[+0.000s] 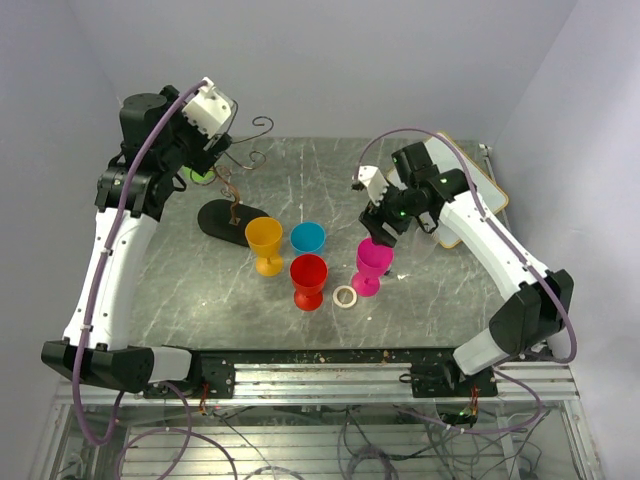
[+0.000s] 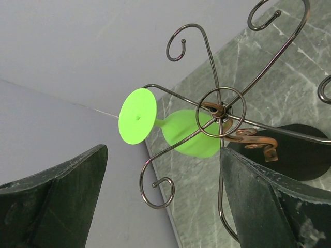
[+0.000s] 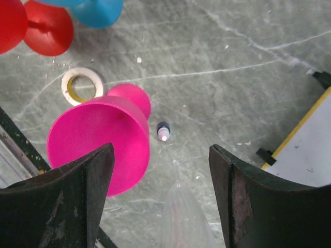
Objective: Place the wine glass upside down on the wine glass rack
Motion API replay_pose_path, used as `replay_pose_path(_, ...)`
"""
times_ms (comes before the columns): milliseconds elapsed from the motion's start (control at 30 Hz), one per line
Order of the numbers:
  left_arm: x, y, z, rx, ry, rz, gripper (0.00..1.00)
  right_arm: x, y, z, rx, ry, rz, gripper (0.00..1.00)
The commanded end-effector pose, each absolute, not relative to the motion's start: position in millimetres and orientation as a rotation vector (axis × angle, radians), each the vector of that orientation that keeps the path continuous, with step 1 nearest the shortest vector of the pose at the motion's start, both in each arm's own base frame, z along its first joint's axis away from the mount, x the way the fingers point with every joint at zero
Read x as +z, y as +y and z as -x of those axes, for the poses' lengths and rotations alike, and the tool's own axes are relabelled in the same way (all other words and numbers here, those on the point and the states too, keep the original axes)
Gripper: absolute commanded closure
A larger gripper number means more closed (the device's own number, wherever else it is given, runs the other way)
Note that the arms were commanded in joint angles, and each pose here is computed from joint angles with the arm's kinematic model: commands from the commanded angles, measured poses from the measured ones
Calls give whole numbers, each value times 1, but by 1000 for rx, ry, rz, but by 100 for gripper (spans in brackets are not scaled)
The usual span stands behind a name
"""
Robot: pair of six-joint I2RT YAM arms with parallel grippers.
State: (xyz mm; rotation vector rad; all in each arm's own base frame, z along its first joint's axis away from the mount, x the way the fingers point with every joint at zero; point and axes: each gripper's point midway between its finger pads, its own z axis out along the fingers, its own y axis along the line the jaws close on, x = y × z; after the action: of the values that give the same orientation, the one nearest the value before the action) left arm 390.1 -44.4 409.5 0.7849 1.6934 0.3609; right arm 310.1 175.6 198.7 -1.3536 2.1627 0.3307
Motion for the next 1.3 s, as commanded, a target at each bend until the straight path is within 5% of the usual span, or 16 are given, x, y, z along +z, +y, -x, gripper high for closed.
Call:
replay_pose_path(0, 416, -56, -389, 286, 1662, -754, 0, 182, 171, -299, 314, 2246, 1409, 29)
replay_pose_path(800, 404, -52, -381, 312, 1683, -788, 0, 163, 187, -299, 384, 2254, 1514, 98)
replay_pose_path(1267, 445, -88, -366, 21, 1569, -710, 0, 307, 212, -391, 179, 1903, 1181, 100)
